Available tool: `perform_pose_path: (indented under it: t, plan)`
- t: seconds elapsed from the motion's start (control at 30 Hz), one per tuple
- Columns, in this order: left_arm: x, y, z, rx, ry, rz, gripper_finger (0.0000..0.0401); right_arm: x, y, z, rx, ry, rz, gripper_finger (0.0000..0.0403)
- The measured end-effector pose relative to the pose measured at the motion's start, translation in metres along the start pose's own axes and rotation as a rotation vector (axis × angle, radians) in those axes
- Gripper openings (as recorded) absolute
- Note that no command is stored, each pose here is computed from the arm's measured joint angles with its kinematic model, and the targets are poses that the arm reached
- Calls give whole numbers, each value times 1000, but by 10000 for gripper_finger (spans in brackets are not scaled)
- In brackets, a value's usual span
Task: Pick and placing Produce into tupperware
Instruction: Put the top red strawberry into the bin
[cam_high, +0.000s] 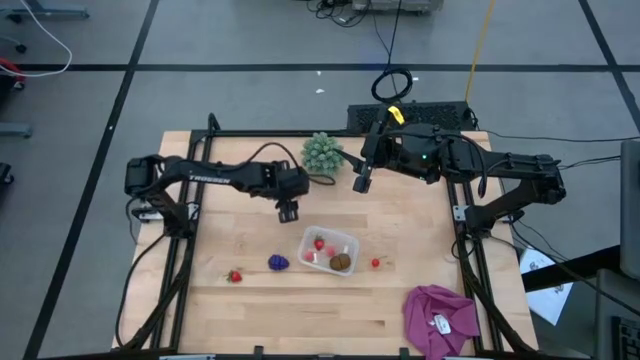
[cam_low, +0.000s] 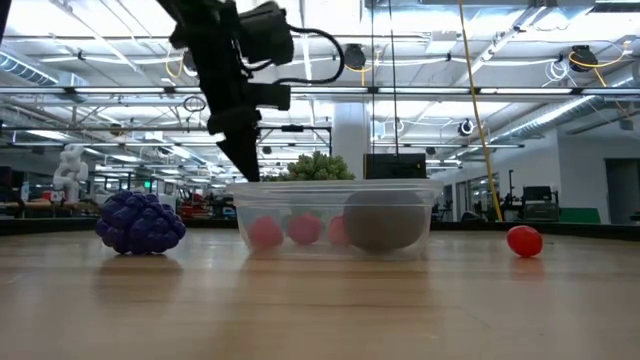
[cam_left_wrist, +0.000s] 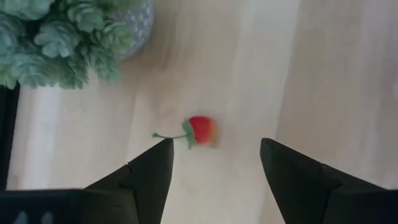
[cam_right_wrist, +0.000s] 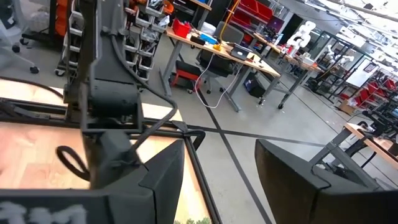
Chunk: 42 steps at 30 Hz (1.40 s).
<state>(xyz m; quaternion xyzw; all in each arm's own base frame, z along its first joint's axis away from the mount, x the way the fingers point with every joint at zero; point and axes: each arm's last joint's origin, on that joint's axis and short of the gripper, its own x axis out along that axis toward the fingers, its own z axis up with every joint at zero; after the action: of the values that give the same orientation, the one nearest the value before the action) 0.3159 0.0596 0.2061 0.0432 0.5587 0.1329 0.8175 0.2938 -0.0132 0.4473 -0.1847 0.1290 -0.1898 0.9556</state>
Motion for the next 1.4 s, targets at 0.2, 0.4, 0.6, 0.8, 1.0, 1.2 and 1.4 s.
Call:
perform_pose_path:
  t: [0.2,0.4,0.6,0.8,1.0,1.2,1.4]
  plan:
    - [10,13,-5,-8,-22,-47,243,0,0,0,-10,-1,-1,189]
    - [12,20,-6,-36,-34,-87,244,0,0,0,-11,0,0,189]
    - [16,25,-7,-20,-24,-126,244,0,0,0,-11,0,0,189]
    - [23,20,-9,81,-4,-147,244,0,0,0,-13,3,1,189]
    - [30,16,-7,135,-5,-150,244,0,0,0,-17,3,1,189]
    - [43,14,-6,151,5,-152,244,0,0,0,-17,4,1,189]
    - [60,12,-9,170,54,-126,244,0,0,0,-16,4,0,189]
